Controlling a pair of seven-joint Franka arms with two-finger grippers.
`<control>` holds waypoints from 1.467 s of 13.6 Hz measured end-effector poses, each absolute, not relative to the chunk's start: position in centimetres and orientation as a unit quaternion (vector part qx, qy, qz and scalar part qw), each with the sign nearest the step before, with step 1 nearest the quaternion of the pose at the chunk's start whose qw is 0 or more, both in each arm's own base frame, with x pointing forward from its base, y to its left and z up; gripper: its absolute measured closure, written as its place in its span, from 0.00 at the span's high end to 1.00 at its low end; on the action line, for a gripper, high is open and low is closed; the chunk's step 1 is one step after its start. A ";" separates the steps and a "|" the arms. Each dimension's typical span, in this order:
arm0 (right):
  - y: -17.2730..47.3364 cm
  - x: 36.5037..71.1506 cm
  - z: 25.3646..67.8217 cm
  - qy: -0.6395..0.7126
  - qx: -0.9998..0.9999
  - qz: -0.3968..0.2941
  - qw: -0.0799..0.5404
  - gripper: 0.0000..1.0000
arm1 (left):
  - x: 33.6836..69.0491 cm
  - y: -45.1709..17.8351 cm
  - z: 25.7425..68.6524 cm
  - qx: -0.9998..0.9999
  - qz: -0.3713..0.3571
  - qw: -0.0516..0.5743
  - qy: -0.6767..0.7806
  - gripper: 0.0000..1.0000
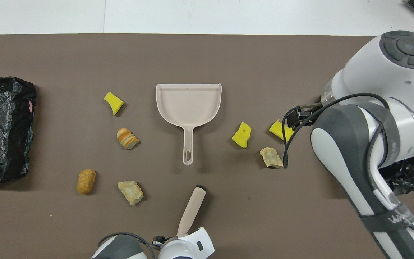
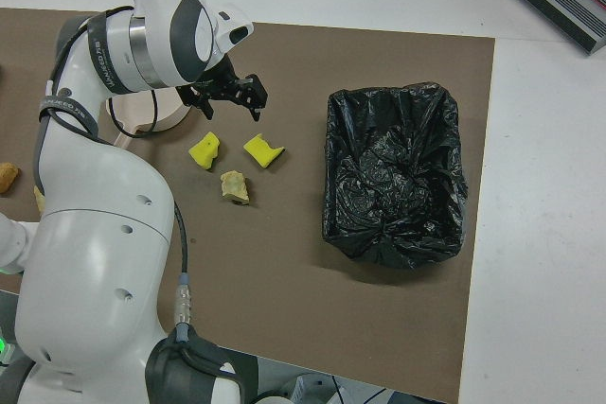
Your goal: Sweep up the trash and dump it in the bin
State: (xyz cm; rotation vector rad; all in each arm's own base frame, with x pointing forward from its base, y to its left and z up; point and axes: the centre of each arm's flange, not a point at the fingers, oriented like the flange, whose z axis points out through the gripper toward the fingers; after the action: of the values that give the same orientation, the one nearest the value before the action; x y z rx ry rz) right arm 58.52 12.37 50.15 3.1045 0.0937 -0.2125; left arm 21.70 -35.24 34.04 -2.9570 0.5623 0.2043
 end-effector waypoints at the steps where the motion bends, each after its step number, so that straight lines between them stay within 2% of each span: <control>1: 12.6 58.5 50.0 0.032 0.997 -0.068 0.014 1.00 | 21.8 -35.1 34.1 -0.978 0.071 0.065 0.184 0.26; 3: 13.4 58.5 49.9 0.038 0.997 -0.061 0.013 1.00 | 23.0 -34.4 34.9 -0.979 0.088 0.078 0.168 0.26; 6: 16.1 58.2 49.5 0.048 0.998 -0.044 0.009 1.00 | 27.3 -31.9 37.4 -0.985 0.105 0.085 0.111 0.26; 11: 24.1 57.3 47.0 0.010 0.999 -0.016 -0.031 1.00 | 33.7 -24.9 40.0 -0.992 0.084 0.092 0.022 0.26; 16: 35.7 54.4 42.2 -0.010 0.999 0.006 -0.051 1.00 | 39.1 -15.3 39.9 -0.987 0.071 0.123 -0.072 0.26; 20: 43.5 51.1 37.2 -0.007 0.999 0.034 -0.019 1.00 | 43.4 -7.9 39.6 -0.993 0.036 0.091 -0.068 0.26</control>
State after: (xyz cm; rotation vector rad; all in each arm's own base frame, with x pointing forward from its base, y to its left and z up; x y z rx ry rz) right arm 51.07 43.50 37.24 3.1783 -0.0229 0.1070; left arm 43.38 -7.90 39.64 -2.9495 -0.2029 0.1065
